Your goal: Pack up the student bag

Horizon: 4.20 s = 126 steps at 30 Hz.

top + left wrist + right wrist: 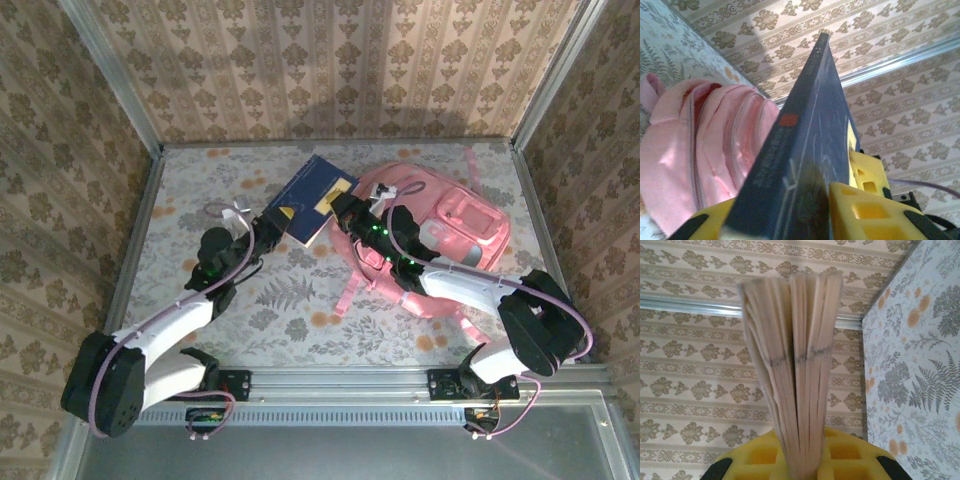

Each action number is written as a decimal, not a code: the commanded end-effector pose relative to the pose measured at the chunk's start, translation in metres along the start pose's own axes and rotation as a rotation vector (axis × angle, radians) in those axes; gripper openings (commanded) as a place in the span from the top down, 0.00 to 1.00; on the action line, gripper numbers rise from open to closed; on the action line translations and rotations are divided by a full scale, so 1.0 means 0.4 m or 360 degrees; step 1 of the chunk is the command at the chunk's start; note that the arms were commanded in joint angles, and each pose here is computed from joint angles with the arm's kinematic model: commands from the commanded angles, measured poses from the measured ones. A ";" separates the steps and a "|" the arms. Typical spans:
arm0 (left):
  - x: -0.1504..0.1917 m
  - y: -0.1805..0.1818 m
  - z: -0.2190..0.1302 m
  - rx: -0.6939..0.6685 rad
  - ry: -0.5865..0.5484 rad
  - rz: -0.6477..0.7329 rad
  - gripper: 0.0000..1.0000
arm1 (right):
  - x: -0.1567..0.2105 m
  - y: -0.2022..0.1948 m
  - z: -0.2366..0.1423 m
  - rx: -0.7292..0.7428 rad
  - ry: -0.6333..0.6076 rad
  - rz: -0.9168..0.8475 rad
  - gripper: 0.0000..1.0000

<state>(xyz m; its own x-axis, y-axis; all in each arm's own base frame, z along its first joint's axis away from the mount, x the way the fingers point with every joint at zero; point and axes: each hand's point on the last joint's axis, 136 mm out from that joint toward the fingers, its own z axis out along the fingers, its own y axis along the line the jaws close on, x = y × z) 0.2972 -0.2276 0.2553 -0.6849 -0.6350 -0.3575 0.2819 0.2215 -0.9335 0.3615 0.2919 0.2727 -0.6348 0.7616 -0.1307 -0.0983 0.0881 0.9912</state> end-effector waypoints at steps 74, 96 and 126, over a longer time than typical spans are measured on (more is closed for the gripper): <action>-0.076 -0.037 -0.193 -0.0423 0.0305 0.0696 1.00 | -0.417 -0.299 -0.017 0.1136 -0.0063 -0.0452 0.67; -0.102 0.019 -0.226 -0.0621 0.0245 0.0597 1.00 | -0.252 -0.194 0.072 0.0784 0.0590 -0.0765 1.00; 0.021 -0.056 -0.234 -0.0172 0.0480 0.0149 1.00 | -0.086 0.287 -0.199 -0.0352 0.1064 -0.0792 1.00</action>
<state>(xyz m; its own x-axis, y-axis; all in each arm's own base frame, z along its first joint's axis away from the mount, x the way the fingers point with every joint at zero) 0.2263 -0.1624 0.2596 -0.8160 -0.3679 -0.4459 0.2688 0.4414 -0.8561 0.3373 0.2197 0.3210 -0.8857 0.1602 -0.4357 -0.3814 0.2840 0.8797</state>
